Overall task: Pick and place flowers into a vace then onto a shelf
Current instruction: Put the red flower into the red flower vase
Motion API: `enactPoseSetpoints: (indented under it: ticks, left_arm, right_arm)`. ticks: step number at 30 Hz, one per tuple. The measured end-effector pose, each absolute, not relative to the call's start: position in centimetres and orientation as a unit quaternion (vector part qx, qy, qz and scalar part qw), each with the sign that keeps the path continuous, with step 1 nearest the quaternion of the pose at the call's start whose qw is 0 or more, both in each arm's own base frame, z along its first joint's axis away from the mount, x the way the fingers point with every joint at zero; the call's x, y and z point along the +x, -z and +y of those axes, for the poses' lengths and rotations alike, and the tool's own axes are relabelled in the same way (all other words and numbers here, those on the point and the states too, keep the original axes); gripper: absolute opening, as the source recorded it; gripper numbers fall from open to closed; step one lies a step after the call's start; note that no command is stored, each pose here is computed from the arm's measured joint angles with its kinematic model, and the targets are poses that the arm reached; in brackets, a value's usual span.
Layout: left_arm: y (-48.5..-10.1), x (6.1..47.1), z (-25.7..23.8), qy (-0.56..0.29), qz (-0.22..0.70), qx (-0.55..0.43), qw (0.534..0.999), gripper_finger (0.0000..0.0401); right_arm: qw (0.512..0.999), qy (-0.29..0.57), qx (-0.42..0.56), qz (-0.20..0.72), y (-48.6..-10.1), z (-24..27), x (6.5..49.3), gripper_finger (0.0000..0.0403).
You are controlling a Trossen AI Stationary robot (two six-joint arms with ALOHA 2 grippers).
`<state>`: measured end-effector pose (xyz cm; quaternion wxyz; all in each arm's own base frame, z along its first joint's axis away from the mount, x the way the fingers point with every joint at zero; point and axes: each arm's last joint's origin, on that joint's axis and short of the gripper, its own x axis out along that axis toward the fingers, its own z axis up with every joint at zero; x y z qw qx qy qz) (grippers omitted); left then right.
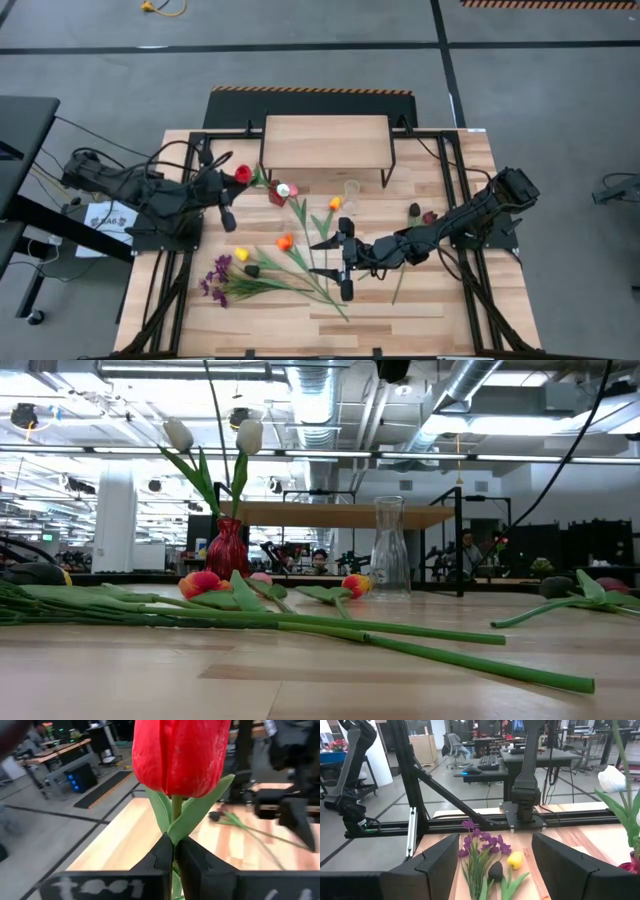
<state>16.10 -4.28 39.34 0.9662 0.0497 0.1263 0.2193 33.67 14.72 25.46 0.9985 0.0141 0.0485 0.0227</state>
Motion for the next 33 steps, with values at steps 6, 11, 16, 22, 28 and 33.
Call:
enactPoseSetpoints:
  ticks: [6, 11, 16, 22, 28, 33]
  left_arm:
    - [-38.7, 16.6, -2.8, -0.263, 0.158, 0.061, 0.95, 0.0]
    - [-38.3, 17.5, -1.6, -0.266, 0.173, 0.051, 0.947, 0.0]
    - [-38.0, 18.3, -0.9, -0.266, 0.186, 0.044, 0.945, 0.0]
    - [-37.7, 19.3, -0.7, -0.26, 0.19, 0.038, 0.946, 0.0]
    - [-36.9, 20.5, -0.9, -0.258, 0.207, 0.043, 0.943, 0.0]
    - [-36.6, 21.0, -0.9, -0.263, 0.214, 0.048, 0.939, 0.0]
  right_arm:
    - [0.998, -0.023, 0.018, 0.048, -25.5, 14.7, 33.7, 0.0246]
    - [0.998, -0.023, 0.019, 0.048, -25.5, 14.7, 33.7, 0.0246]
    - [0.998, -0.023, 0.019, 0.047, -25.5, 14.7, 33.7, 0.0246]
    - [0.998, -0.023, 0.019, 0.048, -25.4, 14.7, 33.7, 0.0246]
    - [0.998, -0.023, 0.019, 0.048, -25.4, 14.7, 33.7, 0.0246]
    - [0.998, -0.024, 0.019, 0.048, -25.4, 14.8, 33.7, 0.0246]
